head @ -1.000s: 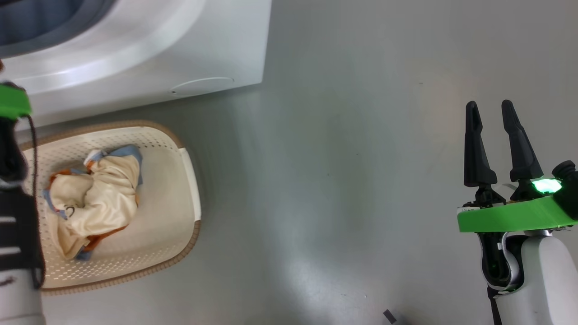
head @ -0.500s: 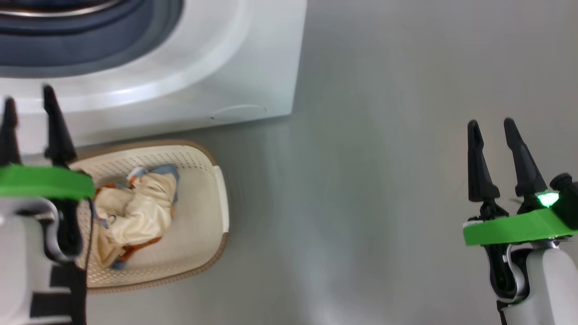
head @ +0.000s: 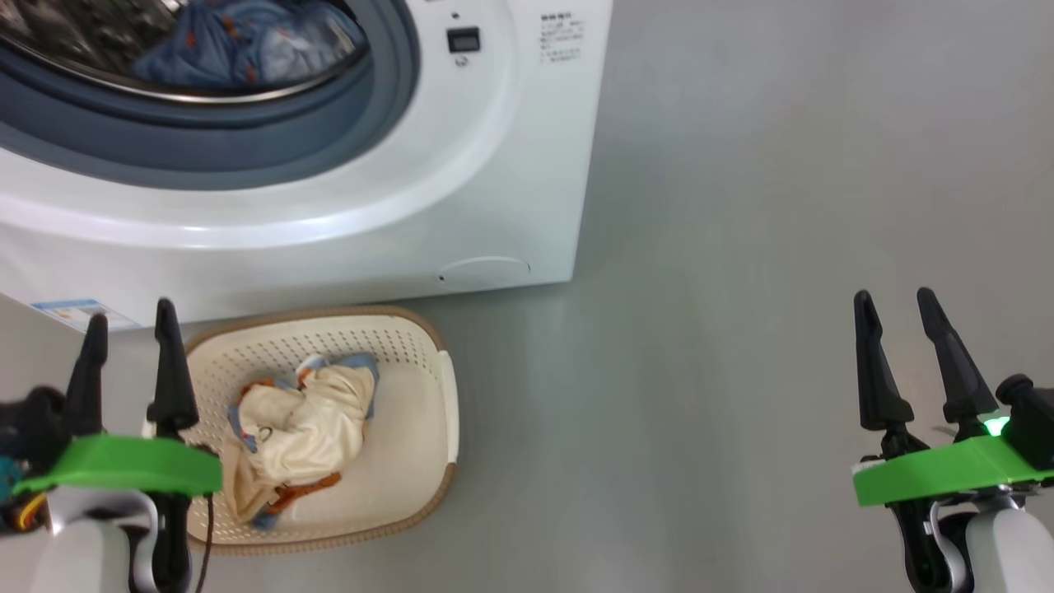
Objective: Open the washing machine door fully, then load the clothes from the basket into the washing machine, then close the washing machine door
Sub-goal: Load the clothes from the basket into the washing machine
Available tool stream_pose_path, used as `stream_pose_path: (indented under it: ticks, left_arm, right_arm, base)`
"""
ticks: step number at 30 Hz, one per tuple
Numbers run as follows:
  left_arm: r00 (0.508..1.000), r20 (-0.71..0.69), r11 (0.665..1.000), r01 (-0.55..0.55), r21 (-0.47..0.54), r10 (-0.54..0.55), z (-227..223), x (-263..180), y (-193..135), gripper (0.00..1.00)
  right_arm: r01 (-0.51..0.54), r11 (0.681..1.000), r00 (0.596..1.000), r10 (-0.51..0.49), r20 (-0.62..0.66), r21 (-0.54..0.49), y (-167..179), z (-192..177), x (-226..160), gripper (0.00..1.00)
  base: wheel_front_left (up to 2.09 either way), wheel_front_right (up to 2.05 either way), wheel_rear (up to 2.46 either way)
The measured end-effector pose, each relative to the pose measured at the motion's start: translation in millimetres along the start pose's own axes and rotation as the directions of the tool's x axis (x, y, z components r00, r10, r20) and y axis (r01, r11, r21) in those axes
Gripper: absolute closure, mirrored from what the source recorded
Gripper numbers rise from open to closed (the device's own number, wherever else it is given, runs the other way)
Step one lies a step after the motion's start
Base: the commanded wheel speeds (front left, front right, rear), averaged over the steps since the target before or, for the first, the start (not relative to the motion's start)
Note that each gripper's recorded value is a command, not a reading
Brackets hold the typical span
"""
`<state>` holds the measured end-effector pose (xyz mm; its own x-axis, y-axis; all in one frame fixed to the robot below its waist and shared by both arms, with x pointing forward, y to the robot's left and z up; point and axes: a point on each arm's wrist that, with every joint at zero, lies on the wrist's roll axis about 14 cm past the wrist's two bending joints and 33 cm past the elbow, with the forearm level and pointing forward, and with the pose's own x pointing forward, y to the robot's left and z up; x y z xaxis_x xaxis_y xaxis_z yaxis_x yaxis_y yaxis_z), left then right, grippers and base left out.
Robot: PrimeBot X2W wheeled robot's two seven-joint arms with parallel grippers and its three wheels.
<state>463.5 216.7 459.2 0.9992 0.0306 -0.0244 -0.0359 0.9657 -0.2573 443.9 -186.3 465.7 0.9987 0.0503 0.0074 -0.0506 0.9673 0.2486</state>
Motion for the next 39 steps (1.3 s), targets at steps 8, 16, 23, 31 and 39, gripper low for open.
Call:
stream_pose_path:
  ticks: [8,16,23,31,39]
  left_arm:
    - [0.999,0.037,0.999,-0.030,-0.012,0.030,15.6,-32.8,7.4,0.00]
    - [0.998,0.043,0.999,-0.051,-0.012,0.051,19.1,-55.5,14.9,0.00]
    - [0.997,0.045,0.998,-0.069,-0.011,0.070,19.3,-61.2,20.6,0.00]
    - [0.997,0.031,0.997,-0.074,-0.011,0.074,13.9,-58.9,21.8,0.00]
    - [0.997,0.012,0.997,-0.071,-0.012,0.071,6.3,-55.8,20.4,0.00]
  right_arm:
    - [-0.014,1.000,1.000,0.014,0.016,0.006,6.4,9.5,-11.3,0.00]
    - [-0.004,1.000,1.000,0.004,0.031,0.020,4.3,15.1,-14.6,0.00]
    - [-0.003,1.000,1.000,0.003,0.012,0.022,3.9,8.3,-16.4,0.00]
    - [-0.001,1.000,1.000,0.001,-0.003,0.023,2.8,1.8,-14.1,0.00]
    - [0.006,1.000,1.000,-0.006,-0.013,0.023,0.1,-2.4,-12.9,0.00]
  base:
    - [0.00,0.00,0.00]
    - [0.00,0.00,0.00]
    - [0.00,0.00,0.00]
    - [0.00,0.00,0.00]
    - [0.00,0.00,0.00]
